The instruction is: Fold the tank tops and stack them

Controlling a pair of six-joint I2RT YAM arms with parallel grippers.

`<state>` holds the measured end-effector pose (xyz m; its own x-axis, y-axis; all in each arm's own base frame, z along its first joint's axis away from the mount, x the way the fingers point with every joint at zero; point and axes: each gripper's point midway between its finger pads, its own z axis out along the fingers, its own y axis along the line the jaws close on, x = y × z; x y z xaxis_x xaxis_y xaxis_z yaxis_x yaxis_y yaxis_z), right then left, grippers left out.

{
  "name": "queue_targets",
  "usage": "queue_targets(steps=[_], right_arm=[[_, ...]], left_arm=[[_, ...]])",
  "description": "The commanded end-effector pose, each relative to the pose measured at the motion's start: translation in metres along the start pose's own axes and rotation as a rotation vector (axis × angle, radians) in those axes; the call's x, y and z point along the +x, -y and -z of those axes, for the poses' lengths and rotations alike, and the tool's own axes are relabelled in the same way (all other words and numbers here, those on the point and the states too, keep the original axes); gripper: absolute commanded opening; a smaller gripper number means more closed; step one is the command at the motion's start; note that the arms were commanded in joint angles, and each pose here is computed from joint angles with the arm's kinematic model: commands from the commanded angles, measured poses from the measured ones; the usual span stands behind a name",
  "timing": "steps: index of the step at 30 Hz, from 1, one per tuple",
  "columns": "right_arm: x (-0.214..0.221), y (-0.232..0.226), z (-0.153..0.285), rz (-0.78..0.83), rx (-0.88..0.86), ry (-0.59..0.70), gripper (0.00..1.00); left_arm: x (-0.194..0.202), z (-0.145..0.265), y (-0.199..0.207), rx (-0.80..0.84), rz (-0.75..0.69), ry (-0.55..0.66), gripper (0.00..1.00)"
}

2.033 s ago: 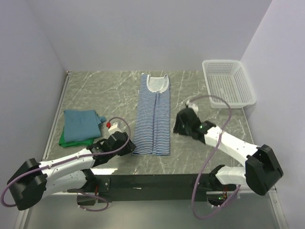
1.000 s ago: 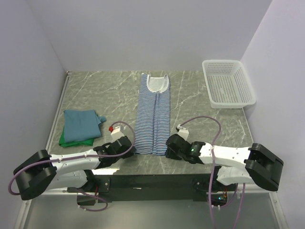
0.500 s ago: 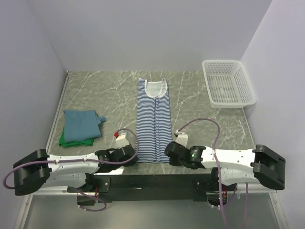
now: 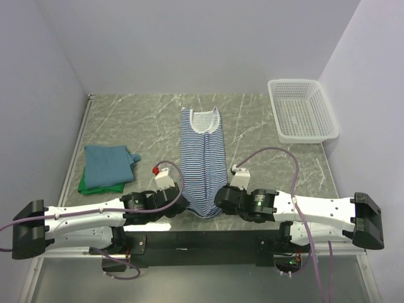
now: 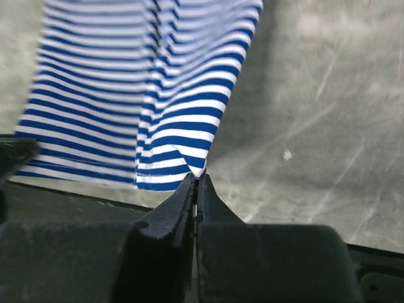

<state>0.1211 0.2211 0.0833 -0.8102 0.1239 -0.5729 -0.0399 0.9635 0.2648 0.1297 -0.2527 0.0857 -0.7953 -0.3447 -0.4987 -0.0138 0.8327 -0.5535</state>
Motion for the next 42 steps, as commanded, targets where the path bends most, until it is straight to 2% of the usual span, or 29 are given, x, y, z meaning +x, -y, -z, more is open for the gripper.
queue_targets(steps=[1,6,14,15,20,21,22,23,24,25,26,27,28,30,31,32,36,39,41,42], right_arm=[[-0.038,-0.003,0.006,-0.005,0.040,0.115,0.00],[-0.065,-0.014,-0.004,0.002,0.028,0.142,0.00],[-0.126,-0.018,-0.032,-0.024,0.045,0.195,0.00],[-0.133,-0.017,-0.036,-0.006,0.051,0.199,0.00],[-0.187,-0.012,-0.070,-0.049,0.057,0.197,0.00],[-0.194,-0.010,-0.076,-0.043,0.059,0.187,0.00],[-0.212,-0.017,-0.079,-0.053,0.040,0.207,0.01],[-0.211,-0.012,-0.099,-0.043,0.072,0.172,0.12],[-0.221,-0.006,-0.108,-0.044,0.073,0.159,0.18],[-0.239,-0.014,-0.112,-0.043,0.049,0.179,0.26],[-0.239,-0.008,-0.131,-0.039,0.069,0.149,0.41],[-0.249,-0.002,-0.137,-0.039,0.069,0.148,0.45],[-0.264,-0.006,-0.140,-0.047,0.046,0.172,0.49],[-0.268,-0.001,-0.153,-0.040,0.041,0.152,0.53],[-0.274,0.004,-0.153,-0.044,0.053,0.157,0.53],[-0.276,0.007,-0.150,-0.043,0.060,0.164,0.54],[-0.260,0.022,-0.137,-0.045,0.095,0.157,0.55],[-0.238,0.014,-0.121,-0.044,0.067,0.148,0.52],[-0.212,0.008,-0.114,-0.015,0.078,0.141,0.50],[-0.206,0.007,-0.113,-0.012,0.084,0.139,0.49]], left_arm=[[-0.035,0.001,0.017,0.012,-0.004,0.084,0.00],[-0.070,-0.010,0.026,0.036,0.025,0.131,0.01],[-0.144,-0.034,0.030,0.021,0.036,0.216,0.01],[-0.163,-0.035,0.033,0.024,0.043,0.245,0.00],[-0.201,-0.072,0.029,-0.018,0.039,0.241,0.01],[-0.220,-0.075,0.033,-0.006,0.040,0.260,0.01],[-0.220,-0.096,0.026,-0.032,0.036,0.230,0.05],[-0.224,-0.105,0.024,-0.039,0.033,0.221,0.07],[-0.242,-0.112,0.026,-0.036,0.038,0.235,0.09],[-0.239,-0.135,0.014,-0.067,0.041,0.205,0.23],[-0.244,-0.144,0.012,-0.062,0.040,0.202,0.29],[-0.259,-0.151,0.008,-0.063,0.054,0.220,0.32],[-0.257,-0.166,0.001,-0.065,0.053,0.194,0.42],[-0.282,-0.175,0.005,-0.045,0.046,0.231,0.49],[-0.277,-0.184,-0.004,-0.075,0.051,0.195,0.69],[-0.281,-0.183,-0.005,-0.079,0.055,0.201,0.72],[-0.282,-0.151,-0.003,-0.051,0.097,0.270,0.75],[-0.264,-0.137,-0.009,-0.048,0.118,0.251,0.68],[-0.259,-0.122,0.001,-0.012,0.116,0.265,0.63],[-0.244,-0.121,0.004,-0.001,0.106,0.239,0.62]])
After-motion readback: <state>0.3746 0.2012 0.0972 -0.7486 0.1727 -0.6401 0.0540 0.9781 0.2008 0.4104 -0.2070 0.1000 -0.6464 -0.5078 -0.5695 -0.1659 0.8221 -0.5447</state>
